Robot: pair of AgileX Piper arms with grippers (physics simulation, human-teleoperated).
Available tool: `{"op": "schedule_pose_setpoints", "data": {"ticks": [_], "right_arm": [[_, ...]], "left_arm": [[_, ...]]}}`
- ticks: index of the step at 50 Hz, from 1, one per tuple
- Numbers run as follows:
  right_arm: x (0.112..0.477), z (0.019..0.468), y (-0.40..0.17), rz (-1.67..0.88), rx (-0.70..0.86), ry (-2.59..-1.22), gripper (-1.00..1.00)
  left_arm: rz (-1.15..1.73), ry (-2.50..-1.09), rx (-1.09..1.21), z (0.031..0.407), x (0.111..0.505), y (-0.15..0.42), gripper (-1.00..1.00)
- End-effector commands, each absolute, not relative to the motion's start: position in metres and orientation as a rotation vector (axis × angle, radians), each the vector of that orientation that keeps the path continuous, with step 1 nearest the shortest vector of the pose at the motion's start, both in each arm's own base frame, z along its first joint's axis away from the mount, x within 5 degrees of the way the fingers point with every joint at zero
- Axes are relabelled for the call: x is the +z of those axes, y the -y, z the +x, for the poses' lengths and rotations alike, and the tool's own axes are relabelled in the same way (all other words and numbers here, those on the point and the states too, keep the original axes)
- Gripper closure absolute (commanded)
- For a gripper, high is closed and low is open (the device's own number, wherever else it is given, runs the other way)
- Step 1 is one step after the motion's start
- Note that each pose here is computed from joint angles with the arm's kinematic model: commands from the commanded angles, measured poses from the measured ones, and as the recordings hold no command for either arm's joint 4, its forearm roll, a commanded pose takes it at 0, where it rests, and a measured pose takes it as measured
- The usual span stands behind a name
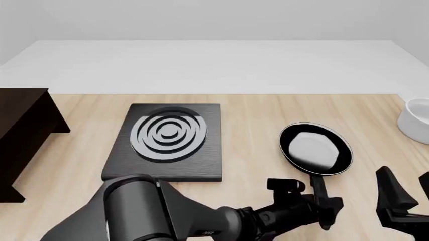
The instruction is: Put the frying pan on top of the cabinet.
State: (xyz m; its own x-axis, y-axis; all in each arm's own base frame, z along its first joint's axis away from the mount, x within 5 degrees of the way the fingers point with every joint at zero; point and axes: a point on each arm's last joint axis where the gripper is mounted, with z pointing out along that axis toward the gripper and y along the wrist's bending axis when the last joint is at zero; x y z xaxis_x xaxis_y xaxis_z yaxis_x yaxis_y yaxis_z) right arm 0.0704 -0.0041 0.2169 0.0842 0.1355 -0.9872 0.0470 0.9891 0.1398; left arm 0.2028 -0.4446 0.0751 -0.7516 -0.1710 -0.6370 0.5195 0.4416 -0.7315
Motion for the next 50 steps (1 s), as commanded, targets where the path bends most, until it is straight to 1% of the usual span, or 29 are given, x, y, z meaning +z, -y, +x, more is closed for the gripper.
{"op": "schedule_pose_setpoints", "data": {"ticks": [1, 13, 19, 20, 25, 36, 45, 50], "right_arm": [[0.217, 0.07, 0.004, 0.154, 0.07, -1.487, -1.0], [0.217, 0.07, 0.004, 0.162, 0.073, -1.489, -1.0], [0.217, 0.071, 0.004, 0.162, 0.076, -1.49, -1.0], [0.217, 0.071, 0.004, 0.163, 0.076, -1.49, -1.0], [0.217, 0.071, 0.005, 0.166, 0.076, -1.49, -1.0], [0.217, 0.071, 0.004, 0.161, 0.073, -1.489, -1.0], [0.217, 0.07, 0.004, 0.151, 0.07, -1.486, -1.0], [0.217, 0.069, 0.004, 0.145, 0.068, -1.485, -1.0]], "left_arm": [[0.022, -2.233, -1.458, 0.192, 0.04, 0.447, -1.0], [-0.004, -2.23, -1.442, 0.204, 0.035, 0.444, -1.0], [-0.002, -2.225, -1.445, 0.203, 0.038, 0.443, -1.0], [0.009, -2.214, -1.424, 0.21, 0.042, 0.44, 1.0], [0.012, -2.212, -1.434, 0.206, 0.041, 0.44, 1.0], [0.004, -2.202, -1.418, 0.213, 0.043, 0.434, 1.0], [0.023, -2.159, -1.383, 0.223, 0.062, 0.416, 1.0], [0.047, -2.084, -1.379, 0.229, 0.091, 0.399, 1.0]]}}
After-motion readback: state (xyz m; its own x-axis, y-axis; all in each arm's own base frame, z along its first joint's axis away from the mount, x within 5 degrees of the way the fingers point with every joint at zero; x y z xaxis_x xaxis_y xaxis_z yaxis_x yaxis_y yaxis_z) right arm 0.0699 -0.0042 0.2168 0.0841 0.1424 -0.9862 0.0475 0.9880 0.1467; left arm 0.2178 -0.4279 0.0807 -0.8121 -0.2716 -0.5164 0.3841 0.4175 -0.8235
